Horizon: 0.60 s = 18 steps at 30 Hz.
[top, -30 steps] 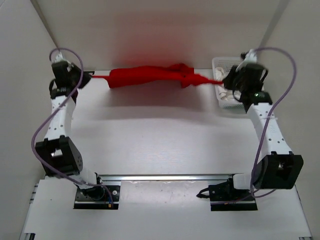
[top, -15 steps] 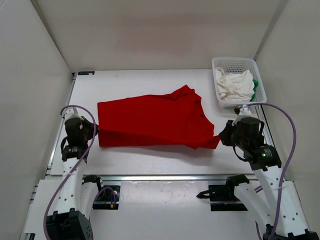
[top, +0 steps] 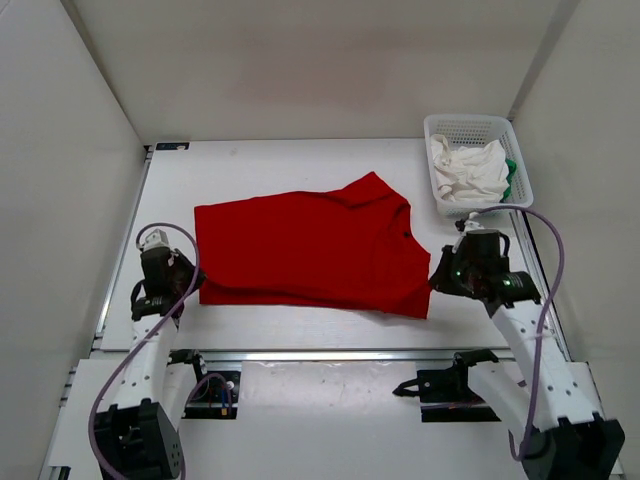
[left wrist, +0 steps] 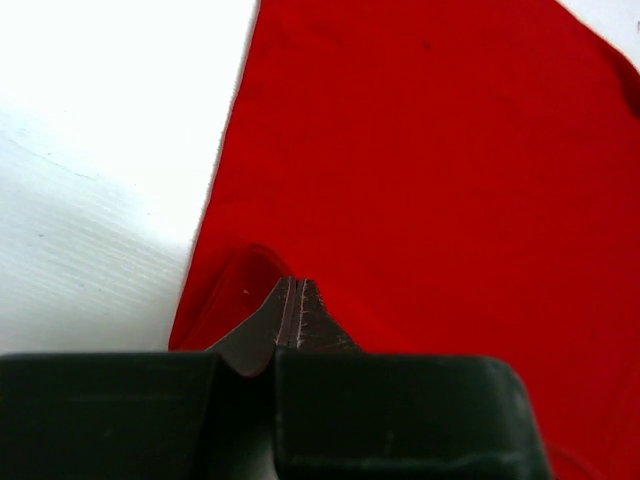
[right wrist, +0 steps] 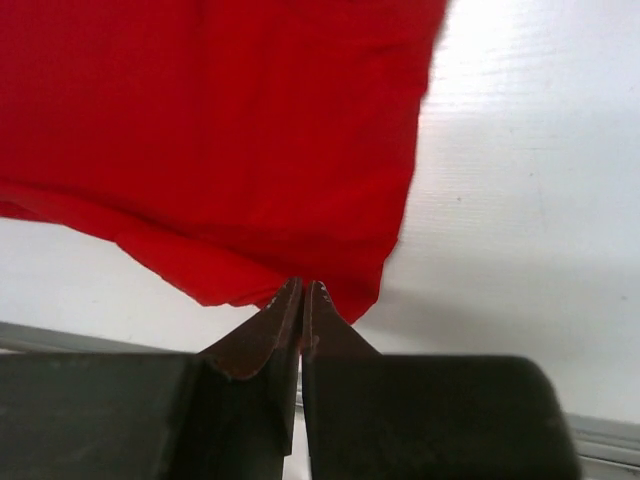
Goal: Fold and stack the t-shirts
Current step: Fold the flattened tshirt in 1/3 of the way
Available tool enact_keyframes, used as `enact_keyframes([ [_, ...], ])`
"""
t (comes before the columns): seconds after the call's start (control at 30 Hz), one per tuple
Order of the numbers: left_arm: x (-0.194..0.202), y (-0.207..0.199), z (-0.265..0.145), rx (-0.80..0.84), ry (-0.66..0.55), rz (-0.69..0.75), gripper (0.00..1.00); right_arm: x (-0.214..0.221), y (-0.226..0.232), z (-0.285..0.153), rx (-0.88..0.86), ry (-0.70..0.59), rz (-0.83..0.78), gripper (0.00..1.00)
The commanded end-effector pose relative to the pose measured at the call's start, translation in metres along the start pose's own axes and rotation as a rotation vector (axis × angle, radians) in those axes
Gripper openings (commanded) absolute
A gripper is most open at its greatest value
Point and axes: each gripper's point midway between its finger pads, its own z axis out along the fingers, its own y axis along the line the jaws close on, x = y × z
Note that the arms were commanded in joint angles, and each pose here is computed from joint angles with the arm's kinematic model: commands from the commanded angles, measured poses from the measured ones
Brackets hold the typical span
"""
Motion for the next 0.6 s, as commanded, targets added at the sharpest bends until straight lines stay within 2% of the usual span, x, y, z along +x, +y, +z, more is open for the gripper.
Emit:
enact_keyframes([
  [0.0,-0.002,-0.004,0.007,0.036,0.012,-0.028,0.0,-0.003,0.001,0.029,-0.039,0.005,-0.004,0.0],
  [0.1,0.004,0.004,0.017,0.007,0.037,-0.054,0.0,-0.011,-0.003,0.048,-0.011,0.011,-0.011,0.0],
  [0.17,0.005,0.001,0.024,0.006,0.048,-0.066,0.0,-0.035,0.0,0.056,-0.019,-0.036,-0.015,0.0],
  [0.2,0.009,0.001,0.027,0.007,0.07,-0.077,0.0,-0.034,0.0,0.064,-0.018,-0.011,-0.012,0.0],
  [0.3,0.003,0.003,0.035,-0.007,0.068,-0.114,0.0,-0.072,0.011,0.075,-0.007,-0.062,-0.033,0.0],
  [0.43,-0.01,0.006,0.044,-0.038,0.053,-0.145,0.0,-0.1,0.007,0.093,-0.052,-0.046,0.035,0.0],
  [0.57,-0.019,0.013,0.052,-0.064,0.047,-0.185,0.0,-0.139,-0.001,0.096,-0.059,-0.127,0.048,0.0],
])
